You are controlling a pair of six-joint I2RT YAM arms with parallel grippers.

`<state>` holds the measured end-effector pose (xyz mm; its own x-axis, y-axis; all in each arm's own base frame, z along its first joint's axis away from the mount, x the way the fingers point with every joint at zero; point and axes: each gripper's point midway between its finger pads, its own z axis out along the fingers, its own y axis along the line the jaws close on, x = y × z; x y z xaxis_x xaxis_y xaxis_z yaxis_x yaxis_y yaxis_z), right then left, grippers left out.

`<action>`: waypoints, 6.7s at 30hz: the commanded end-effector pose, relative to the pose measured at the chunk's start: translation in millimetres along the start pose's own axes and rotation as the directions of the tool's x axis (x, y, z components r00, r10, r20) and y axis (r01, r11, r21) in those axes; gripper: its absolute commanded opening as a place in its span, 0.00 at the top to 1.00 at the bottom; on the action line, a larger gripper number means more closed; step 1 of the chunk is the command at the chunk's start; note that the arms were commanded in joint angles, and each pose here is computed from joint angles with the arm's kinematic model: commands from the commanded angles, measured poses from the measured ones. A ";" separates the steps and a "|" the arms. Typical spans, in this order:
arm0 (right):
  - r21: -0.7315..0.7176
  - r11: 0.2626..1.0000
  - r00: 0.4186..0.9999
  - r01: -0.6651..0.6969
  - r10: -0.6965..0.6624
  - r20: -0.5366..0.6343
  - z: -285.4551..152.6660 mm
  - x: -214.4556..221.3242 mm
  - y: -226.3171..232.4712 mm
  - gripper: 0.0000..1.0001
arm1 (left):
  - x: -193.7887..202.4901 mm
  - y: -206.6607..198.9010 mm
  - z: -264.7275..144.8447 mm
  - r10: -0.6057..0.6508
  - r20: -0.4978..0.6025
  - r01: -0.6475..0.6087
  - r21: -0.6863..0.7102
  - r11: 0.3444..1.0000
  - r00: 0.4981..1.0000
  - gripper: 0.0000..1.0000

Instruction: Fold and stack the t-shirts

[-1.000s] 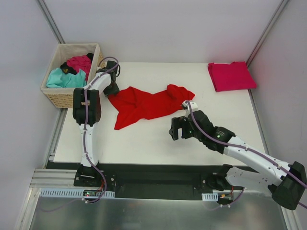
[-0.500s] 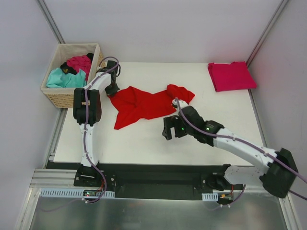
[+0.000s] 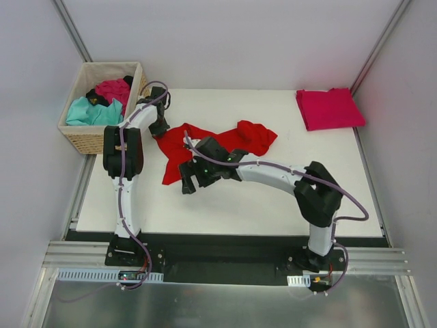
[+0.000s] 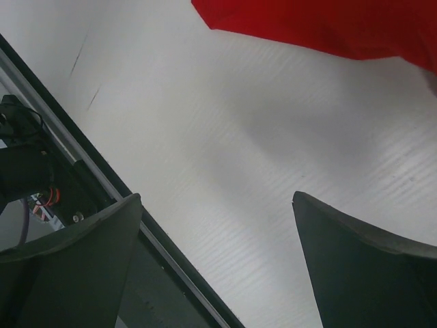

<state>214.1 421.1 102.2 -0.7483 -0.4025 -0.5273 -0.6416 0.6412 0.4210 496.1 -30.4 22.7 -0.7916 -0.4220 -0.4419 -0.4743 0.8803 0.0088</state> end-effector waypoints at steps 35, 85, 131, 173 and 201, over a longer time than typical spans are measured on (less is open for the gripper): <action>0.430 0.835 0.937 0.345 -0.333 -0.106 59.9 -94.2 -68.1 0.03 | -6.1 -9.2 -20.2 0.021 0.031 -0.024 0.106 0.994 0.999 1.00; 0.457 0.866 0.955 0.201 -0.277 0.103 -48.7 -85.8 -63.8 0.99 | -35.9 -10.6 -105.2 -0.040 0.189 -0.008 0.247 0.969 0.981 1.00; 0.222 0.938 0.275 0.265 -0.295 0.915 -603.3 -33.4 80.9 0.99 | 29.1 101.1 -654.1 -0.434 0.787 -0.636 0.613 0.470 0.438 1.00; 0.434 0.895 -0.039 -0.102 -0.440 0.897 -636.7 -259.2 -0.3 0.99 | -163.3 -22.1 -637.6 -0.516 0.792 -0.657 0.583 0.478 0.327 1.00; 0.333 0.883 0.486 -0.330 -0.144 0.862 -423.5 -9.8 -100.8 0.04 | 73.5 -17.6 -388.1 -0.240 0.639 -0.470 0.726 0.502 0.731 0.01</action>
<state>202.3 88.8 345.6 -0.1967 0.2309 -0.9529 -0.3012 0.9107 0.2828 292.0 -165.8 262.9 -0.3857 -0.3126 -0.8680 0.3622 0.8140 -0.4541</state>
